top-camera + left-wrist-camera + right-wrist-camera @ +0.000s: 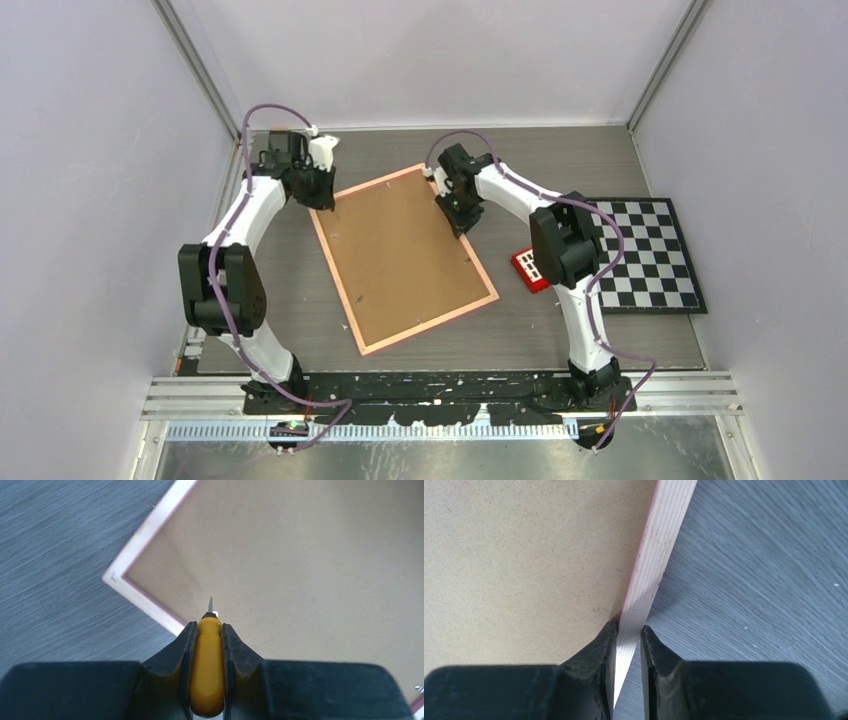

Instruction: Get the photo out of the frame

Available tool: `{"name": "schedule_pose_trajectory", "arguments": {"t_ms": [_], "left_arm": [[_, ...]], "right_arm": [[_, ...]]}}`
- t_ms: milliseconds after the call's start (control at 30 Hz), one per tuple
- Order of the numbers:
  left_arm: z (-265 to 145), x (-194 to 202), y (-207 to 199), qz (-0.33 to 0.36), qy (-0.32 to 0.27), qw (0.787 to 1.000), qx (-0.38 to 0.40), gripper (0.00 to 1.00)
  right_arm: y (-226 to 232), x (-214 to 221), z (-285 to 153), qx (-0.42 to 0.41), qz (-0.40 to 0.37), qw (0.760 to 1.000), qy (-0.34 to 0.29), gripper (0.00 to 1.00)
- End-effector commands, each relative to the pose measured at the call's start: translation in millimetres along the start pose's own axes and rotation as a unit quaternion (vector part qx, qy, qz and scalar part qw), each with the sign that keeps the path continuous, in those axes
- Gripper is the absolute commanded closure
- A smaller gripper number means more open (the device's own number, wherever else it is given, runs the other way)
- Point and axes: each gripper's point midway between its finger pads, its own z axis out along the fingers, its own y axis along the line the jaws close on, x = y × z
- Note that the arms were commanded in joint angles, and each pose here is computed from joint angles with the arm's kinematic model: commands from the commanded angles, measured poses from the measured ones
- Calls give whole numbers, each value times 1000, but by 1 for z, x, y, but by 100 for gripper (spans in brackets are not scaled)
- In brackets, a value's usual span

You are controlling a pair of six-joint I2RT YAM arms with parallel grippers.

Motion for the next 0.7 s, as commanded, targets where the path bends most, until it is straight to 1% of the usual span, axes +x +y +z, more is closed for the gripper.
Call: {"name": "schedule_pose_trajectory", "arguments": {"t_ms": [0,200,333,500,533,667], "left_arm": [[-43,-39,-6,-28,-73,997,2,100],[-63,-36,-17,-48,-85,995,6,100],[-68,-30,-21,-50,-85,995,7,100],[-68,-19,-25,-42,-65,997,15,100],[-68,-19,-26,-37,-64,997,19,100],[-70,-22,-30,-11,-74,997,31,100]], "right_arm": [[33,13,6,-37,-90,995,19,100],[51,20,-9,-89,-117,989,12,99],[38,18,-12,-85,-136,987,7,99],[10,-16,-15,-73,-170,983,-18,99],[9,-29,-19,-72,-184,980,-32,99],[12,-47,-19,-91,-241,965,-45,100]]}}
